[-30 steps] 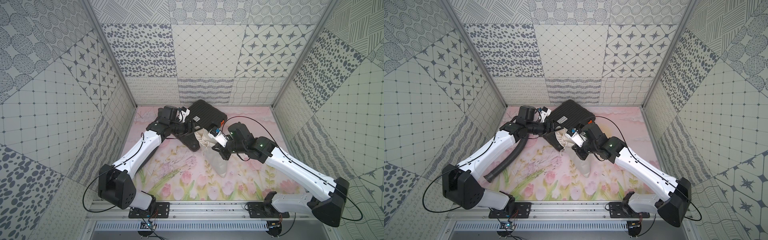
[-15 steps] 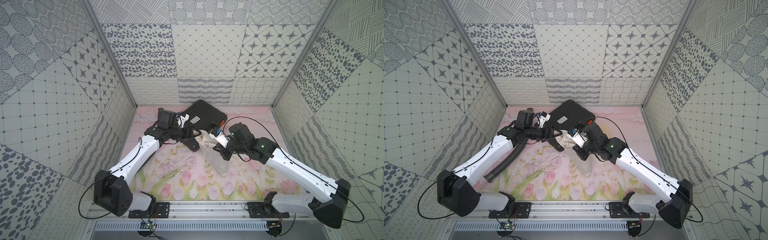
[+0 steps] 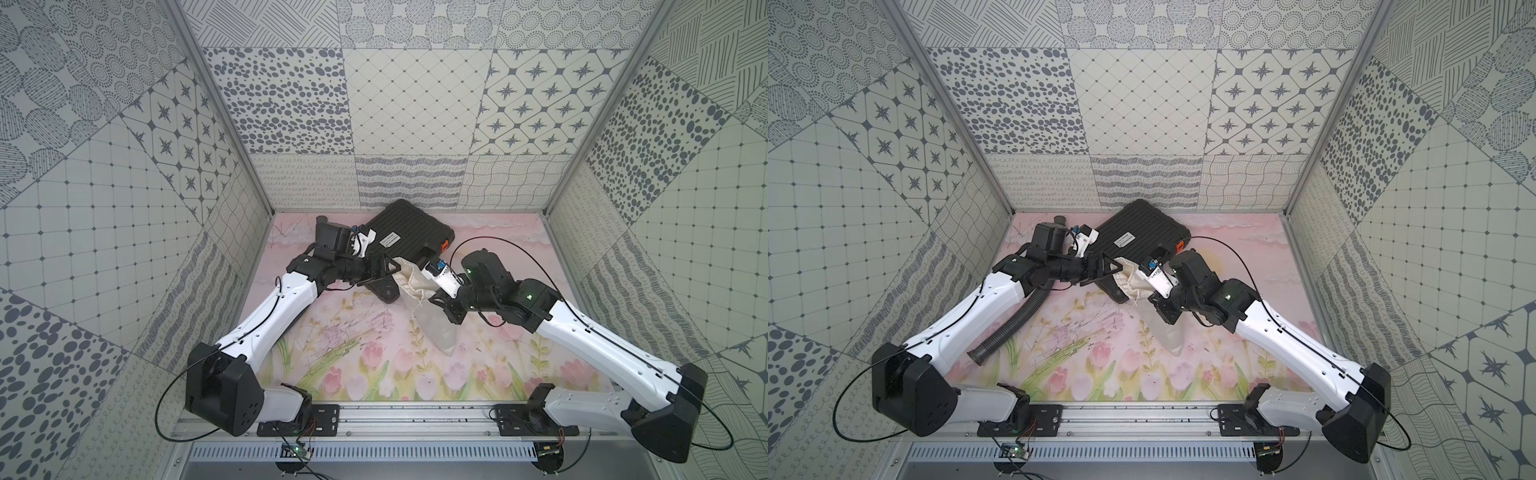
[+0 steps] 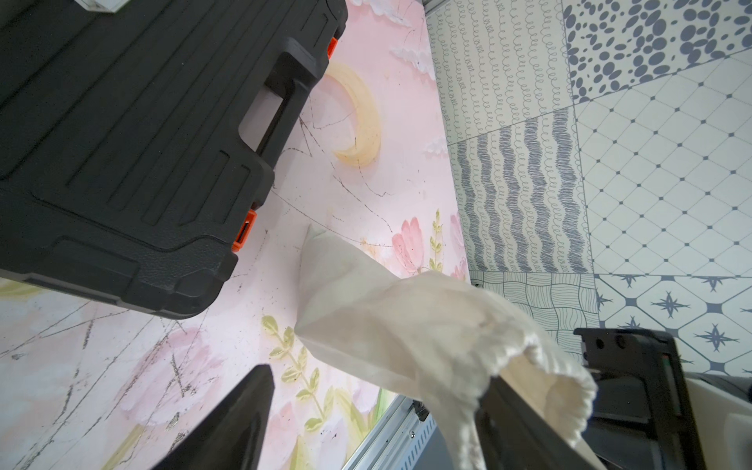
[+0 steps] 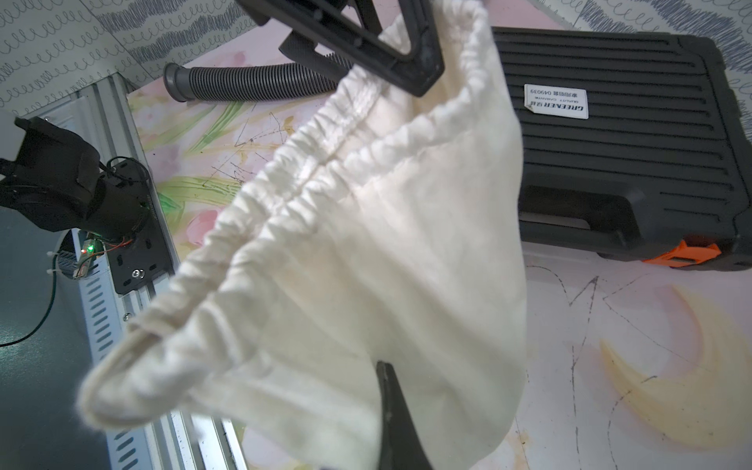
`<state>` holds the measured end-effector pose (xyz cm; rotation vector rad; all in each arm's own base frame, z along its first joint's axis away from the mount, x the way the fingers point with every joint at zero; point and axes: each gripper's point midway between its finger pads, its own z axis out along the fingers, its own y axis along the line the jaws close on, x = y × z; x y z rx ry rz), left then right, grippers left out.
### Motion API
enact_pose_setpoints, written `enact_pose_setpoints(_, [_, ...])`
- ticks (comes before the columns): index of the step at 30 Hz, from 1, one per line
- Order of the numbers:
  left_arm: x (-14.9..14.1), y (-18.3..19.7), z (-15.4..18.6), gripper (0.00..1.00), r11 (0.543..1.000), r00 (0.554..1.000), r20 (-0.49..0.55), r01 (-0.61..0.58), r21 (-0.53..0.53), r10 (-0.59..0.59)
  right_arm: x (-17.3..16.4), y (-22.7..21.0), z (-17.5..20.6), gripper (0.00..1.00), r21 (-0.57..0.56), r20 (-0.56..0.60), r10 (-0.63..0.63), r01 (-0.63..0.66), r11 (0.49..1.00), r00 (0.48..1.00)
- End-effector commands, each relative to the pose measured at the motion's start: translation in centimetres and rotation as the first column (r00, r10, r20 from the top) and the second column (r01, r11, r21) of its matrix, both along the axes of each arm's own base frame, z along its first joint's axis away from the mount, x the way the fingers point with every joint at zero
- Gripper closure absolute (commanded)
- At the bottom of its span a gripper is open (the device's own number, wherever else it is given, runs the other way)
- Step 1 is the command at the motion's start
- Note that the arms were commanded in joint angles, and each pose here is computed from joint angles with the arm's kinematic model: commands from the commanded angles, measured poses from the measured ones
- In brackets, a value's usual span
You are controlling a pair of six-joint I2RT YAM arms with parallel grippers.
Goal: Close the soil bag
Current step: Adjust the soil bag at the center of the board.
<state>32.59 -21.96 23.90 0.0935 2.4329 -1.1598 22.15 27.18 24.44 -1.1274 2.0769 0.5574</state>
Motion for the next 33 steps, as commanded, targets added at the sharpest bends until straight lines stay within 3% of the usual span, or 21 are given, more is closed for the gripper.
enact_pose_setpoints(1, [1.1, 0.5, -0.6, 0.21, 0.998, 1.000, 0.020, -0.010, 0.060, 0.009, 0.4, 0.3, 2.5, 1.00, 0.081, 0.063, -0.012, 0.007, 0.997, 0.998])
enact_pose_setpoints(10, [2.5, -0.6, -0.2, 0.24, 0.996, 0.999, 0.025, 0.027, 0.086, -0.029, 0.4, 0.2, 1.8, 1.00, 0.067, 0.056, -0.010, 0.006, 0.998, 0.998])
enact_pose_setpoints(14, [2.5, -1.2, -0.3, 0.34, 0.994, 0.998, 0.013, 0.055, 0.092, -0.057, 0.7, 0.0, 1.5, 1.00, 0.054, 0.061, -0.020, 0.017, 0.998, 0.998])
enact_pose_setpoints(16, [2.5, -1.5, -0.4, 0.52, 0.994, 0.998, 0.007, 0.065, 0.088, -0.066, 0.9, -0.2, 1.5, 1.00, 0.052, 0.062, -0.029, 0.026, 0.998, 0.998])
enact_pose_setpoints(17, [2.5, -1.6, -0.3, 0.72, 0.994, 0.998, 0.004, 0.068, 0.084, -0.069, 1.1, -0.4, 1.5, 1.00, 0.051, 0.066, -0.046, 0.043, 0.998, 0.997])
enact_pose_setpoints(19, [2.5, -1.5, 0.0, 0.94, 0.994, 0.998, 0.008, 0.056, 0.089, -0.057, 1.7, -1.0, 1.7, 1.00, 0.049, 0.076, -0.086, 0.082, 0.995, 0.993])
enact_pose_setpoints(20, [2.5, -1.2, 0.1, 1.00, 0.994, 0.999, 0.009, 0.043, 0.097, -0.044, 2.1, -1.4, 1.7, 1.00, 0.045, 0.084, -0.110, 0.106, 0.993, 0.990])
enact_pose_setpoints(28, [1.7, 0.0, 5.2, 1.00, 0.995, 0.998, 0.033, -0.057, 0.076, 0.055, 4.4, -3.4, 3.8, 1.00, 0.119, 0.135, -0.232, 0.217, 0.969, 0.963])
enact_pose_setpoints(33, [-0.3, -0.8, 5.7, 1.00, 0.996, 0.994, -0.072, -0.081, 0.037, 0.084, 4.5, -3.6, 1.7, 1.00, 0.131, 0.046, -0.195, 0.188, 0.973, 0.980])
